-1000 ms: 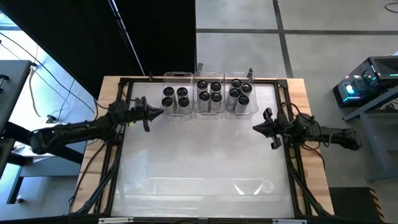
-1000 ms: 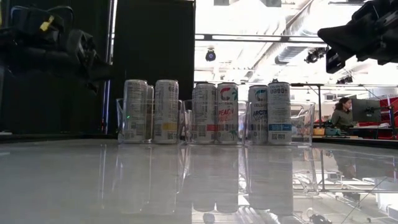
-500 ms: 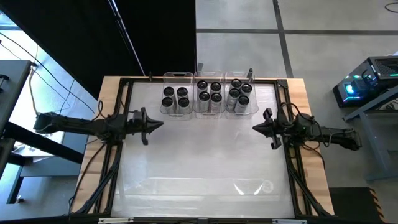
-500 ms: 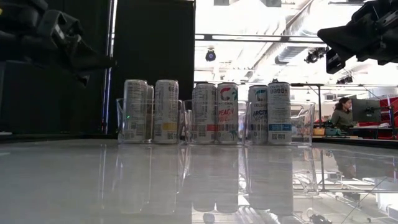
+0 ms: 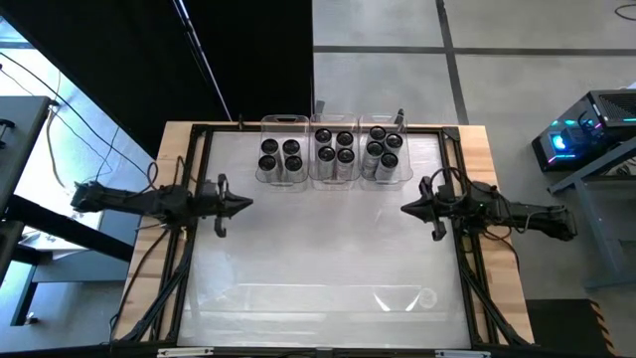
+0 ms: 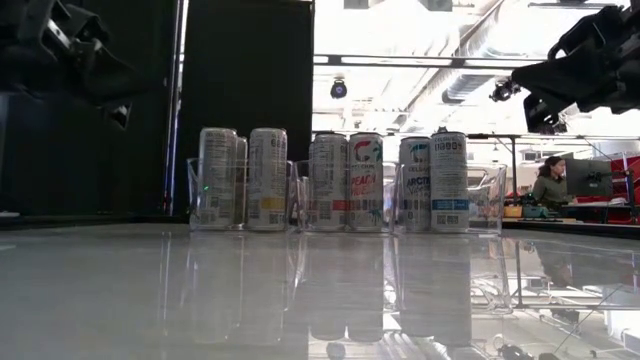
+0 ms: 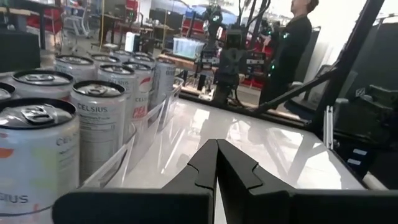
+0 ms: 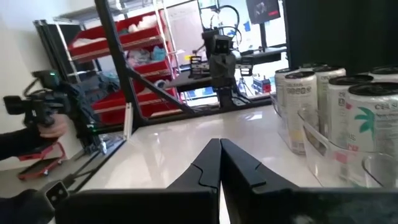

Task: Sort soda cans
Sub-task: Return to Home Position

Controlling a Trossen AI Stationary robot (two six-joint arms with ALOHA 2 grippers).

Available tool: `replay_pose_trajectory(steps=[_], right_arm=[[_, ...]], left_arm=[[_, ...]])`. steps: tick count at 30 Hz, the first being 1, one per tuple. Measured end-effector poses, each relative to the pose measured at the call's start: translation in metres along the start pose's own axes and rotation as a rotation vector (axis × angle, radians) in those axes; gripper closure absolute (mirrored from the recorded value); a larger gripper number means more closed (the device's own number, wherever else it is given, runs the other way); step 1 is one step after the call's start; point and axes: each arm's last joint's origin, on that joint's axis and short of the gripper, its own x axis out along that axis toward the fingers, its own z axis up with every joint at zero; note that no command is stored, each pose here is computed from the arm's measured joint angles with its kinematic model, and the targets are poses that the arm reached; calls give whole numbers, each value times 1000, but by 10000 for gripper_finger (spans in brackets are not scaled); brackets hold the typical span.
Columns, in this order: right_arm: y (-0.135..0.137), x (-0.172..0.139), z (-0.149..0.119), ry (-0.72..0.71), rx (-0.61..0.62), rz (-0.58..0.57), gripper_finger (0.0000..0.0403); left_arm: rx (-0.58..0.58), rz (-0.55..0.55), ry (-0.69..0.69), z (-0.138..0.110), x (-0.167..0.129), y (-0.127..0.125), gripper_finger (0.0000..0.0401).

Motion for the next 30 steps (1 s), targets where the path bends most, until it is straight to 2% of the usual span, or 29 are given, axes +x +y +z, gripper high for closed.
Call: replay_pose_trajectory(steps=[6, 10, 15, 23, 27, 30], right_arm=[[0, 0, 0, 2, -13, 16, 403], [2, 0, 0, 11, -9, 55, 403], [1, 0, 0, 13, 27, 49, 403], [1, 0, -1, 16, 21, 28, 403], [0, 0, -1, 13, 46, 4, 403], [-3, 0, -1, -4, -20, -105, 403]], left_arm=[[22, -23, -53, 5, -11, 2, 401], [49, -24, -14, 1, -11, 2, 401], [116, -50, -4, 0, -10, 2, 401], [108, -68, 21, -2, -9, 1, 401], [108, -68, 21, -2, -9, 1, 401], [108, -68, 20, -2, -9, 1, 401]])
